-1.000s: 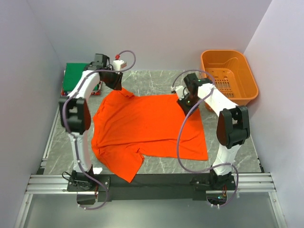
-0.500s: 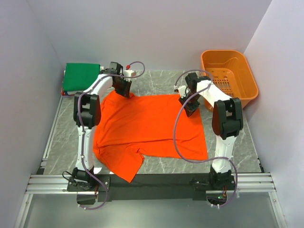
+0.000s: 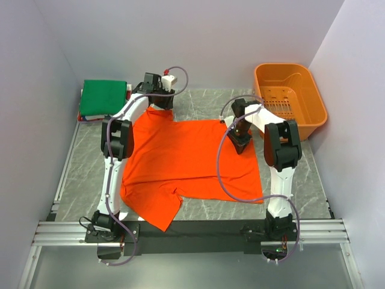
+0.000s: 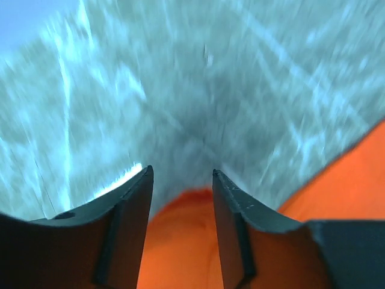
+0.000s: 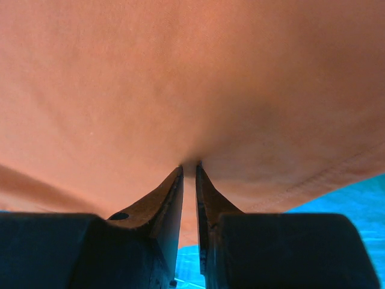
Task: Fold and stack the t-shirts
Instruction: Flatten the tshirt out
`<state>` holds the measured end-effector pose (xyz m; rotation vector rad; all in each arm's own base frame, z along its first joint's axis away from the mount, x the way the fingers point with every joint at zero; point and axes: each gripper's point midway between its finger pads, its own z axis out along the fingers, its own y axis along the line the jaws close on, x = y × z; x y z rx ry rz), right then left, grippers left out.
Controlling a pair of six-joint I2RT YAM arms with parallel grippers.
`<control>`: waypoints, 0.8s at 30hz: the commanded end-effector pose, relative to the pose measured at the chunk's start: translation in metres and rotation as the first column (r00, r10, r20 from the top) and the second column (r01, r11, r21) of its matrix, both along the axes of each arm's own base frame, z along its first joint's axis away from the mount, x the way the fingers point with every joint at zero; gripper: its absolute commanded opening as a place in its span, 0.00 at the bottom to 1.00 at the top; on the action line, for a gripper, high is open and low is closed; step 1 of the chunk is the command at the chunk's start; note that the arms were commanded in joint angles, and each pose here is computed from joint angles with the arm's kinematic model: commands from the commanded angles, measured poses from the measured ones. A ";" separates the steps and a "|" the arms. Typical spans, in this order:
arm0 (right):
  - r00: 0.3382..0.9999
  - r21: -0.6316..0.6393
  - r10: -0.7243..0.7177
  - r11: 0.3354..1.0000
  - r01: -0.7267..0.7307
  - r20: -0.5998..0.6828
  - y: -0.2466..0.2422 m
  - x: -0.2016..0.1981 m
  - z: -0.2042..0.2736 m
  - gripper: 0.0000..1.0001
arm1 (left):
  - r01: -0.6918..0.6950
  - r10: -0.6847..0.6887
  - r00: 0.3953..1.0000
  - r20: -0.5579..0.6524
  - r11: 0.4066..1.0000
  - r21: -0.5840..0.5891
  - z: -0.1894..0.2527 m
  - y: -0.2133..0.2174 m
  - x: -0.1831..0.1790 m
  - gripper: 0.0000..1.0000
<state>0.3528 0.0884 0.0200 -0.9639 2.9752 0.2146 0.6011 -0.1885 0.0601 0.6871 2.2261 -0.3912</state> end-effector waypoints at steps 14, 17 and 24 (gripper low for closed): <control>0.837 -0.047 -0.154 0.977 0.209 0.525 -0.014 0.170 0.075 0.37 | -0.080 0.089 0.981 0.174 0.995 -0.061 0.105 0.063 0.015 0.75; 0.811 -0.048 -0.201 0.962 0.270 0.549 -0.022 0.187 0.064 0.37 | -0.110 0.119 0.981 0.152 0.992 -0.066 0.098 0.071 0.012 0.74; 0.765 -0.097 -0.226 0.931 0.352 0.603 -0.049 0.206 0.051 0.45 | -0.136 0.143 0.984 0.104 0.988 -0.070 0.084 0.077 0.011 0.74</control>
